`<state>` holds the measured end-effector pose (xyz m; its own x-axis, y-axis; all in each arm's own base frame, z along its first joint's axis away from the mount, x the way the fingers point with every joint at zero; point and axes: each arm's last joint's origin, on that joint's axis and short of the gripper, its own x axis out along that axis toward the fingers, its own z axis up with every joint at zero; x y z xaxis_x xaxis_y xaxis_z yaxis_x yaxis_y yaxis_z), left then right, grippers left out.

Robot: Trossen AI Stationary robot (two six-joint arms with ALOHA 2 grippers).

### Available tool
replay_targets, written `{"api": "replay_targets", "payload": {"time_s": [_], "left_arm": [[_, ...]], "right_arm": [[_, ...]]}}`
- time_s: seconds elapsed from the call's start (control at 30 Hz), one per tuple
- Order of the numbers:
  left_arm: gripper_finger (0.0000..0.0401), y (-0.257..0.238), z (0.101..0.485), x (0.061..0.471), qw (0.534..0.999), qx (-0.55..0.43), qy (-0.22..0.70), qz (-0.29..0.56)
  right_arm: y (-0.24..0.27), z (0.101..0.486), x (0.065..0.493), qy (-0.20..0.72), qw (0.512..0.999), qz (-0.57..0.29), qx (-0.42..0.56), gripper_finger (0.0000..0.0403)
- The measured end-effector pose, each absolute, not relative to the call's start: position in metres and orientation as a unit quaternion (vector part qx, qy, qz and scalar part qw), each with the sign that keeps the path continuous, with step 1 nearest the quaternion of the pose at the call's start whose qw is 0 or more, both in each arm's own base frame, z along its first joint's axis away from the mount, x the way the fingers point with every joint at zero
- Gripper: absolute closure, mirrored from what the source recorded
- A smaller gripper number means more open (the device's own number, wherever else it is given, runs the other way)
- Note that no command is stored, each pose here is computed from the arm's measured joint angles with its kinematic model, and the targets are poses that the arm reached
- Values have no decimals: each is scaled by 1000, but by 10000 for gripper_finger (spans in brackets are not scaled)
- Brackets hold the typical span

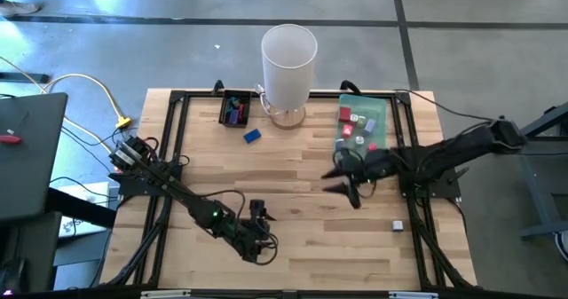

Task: Pick & Place Office items
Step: Put the white adapter into the green bin

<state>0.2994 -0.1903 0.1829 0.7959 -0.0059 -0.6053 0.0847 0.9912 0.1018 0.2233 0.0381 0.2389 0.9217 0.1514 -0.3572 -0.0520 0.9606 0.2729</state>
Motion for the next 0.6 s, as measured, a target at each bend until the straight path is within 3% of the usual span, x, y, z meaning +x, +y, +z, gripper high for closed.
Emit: {"api": "replay_targets", "payload": {"time_s": [0.2,0.4,0.6], "left_arm": [[69,-191,182,299,944,64,322,-24],[69,-186,182,301,945,62,322,-18],[69,-184,182,303,945,60,321,-12]], "right_arm": [[81,245,213,193,975,74,83,227],[118,274,200,253,966,29,53,227],[139,263,189,374,914,-39,151,227]]}}
